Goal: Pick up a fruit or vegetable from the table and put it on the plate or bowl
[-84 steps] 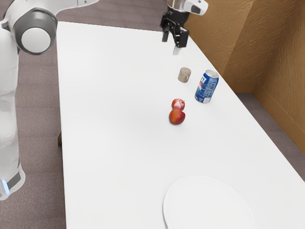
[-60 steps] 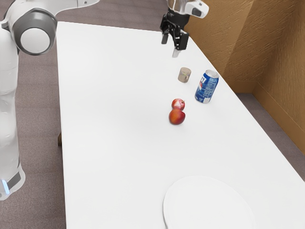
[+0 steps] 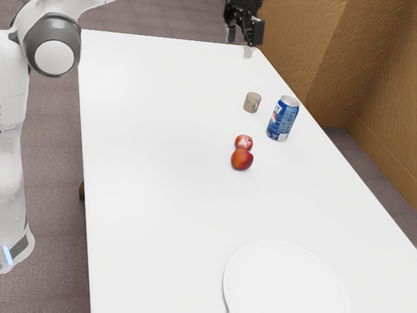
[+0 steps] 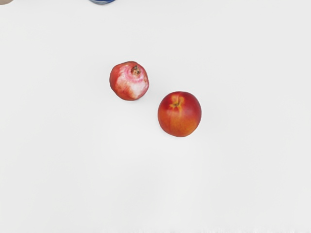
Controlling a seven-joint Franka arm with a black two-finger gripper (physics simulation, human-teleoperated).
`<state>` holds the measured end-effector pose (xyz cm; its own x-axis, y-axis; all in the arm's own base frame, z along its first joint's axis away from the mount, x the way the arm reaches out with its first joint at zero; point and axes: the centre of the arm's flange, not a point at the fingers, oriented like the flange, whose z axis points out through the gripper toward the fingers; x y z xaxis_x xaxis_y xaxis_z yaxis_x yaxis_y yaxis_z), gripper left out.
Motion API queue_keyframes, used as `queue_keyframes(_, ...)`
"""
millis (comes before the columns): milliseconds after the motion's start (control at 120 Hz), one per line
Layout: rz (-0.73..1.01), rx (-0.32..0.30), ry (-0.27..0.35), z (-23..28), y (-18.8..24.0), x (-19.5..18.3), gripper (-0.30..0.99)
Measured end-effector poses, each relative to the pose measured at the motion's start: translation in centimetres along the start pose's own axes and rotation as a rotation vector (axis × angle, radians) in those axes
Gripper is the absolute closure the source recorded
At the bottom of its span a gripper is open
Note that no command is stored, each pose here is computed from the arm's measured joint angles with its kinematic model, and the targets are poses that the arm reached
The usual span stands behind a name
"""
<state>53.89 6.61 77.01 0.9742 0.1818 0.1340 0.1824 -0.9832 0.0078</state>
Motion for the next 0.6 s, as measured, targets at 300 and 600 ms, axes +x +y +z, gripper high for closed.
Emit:
queue_keyframes(300, 0.039, 0.006, -0.14, 10.4, 3.2, 5.3, 0.0)
queue_keyframes(600, 0.085, 0.017, -0.195, 18.2, 5.7, 2.2, 0.0)
